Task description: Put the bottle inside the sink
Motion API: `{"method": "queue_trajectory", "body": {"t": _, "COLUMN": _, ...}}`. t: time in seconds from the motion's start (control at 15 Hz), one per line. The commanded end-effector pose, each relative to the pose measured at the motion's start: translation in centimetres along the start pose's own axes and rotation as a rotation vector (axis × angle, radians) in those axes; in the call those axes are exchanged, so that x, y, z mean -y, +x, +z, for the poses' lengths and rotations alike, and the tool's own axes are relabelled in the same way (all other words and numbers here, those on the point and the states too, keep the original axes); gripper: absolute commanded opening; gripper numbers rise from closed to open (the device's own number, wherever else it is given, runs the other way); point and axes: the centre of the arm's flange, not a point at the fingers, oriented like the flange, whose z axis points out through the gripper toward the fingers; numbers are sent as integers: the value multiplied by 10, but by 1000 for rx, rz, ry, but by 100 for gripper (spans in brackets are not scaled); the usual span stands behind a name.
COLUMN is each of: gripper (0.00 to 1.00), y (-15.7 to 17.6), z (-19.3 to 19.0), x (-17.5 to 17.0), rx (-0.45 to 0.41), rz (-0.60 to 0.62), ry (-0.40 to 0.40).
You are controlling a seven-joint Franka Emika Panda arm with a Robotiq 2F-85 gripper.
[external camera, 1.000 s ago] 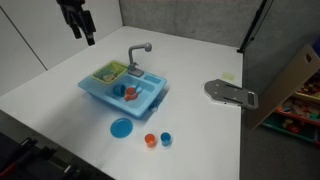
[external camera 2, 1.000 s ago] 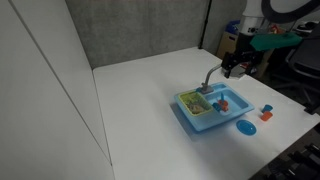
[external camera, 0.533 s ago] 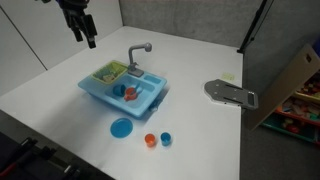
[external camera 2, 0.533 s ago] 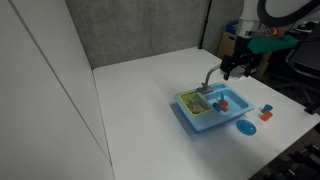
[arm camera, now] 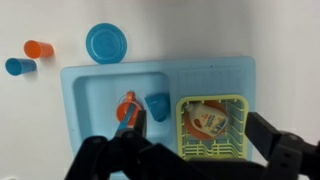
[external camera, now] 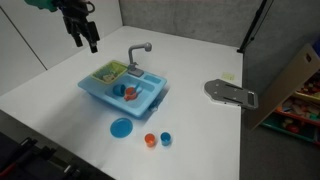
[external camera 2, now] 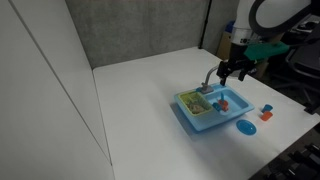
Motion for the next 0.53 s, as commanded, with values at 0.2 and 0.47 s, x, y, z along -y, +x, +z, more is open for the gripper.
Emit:
{"method": "queue_trajectory", "body": {"t": 0.2, "gripper": 100, "y": 41, "z": 44, "x": 18, "rx": -16, "rz": -144, "ry": 22}}
{"method": "queue_trajectory", "body": {"t": 0.47, "gripper": 100, "y": 58, "z": 81, "x": 26, "rx": -36, "rz": -143, "ry": 36}}
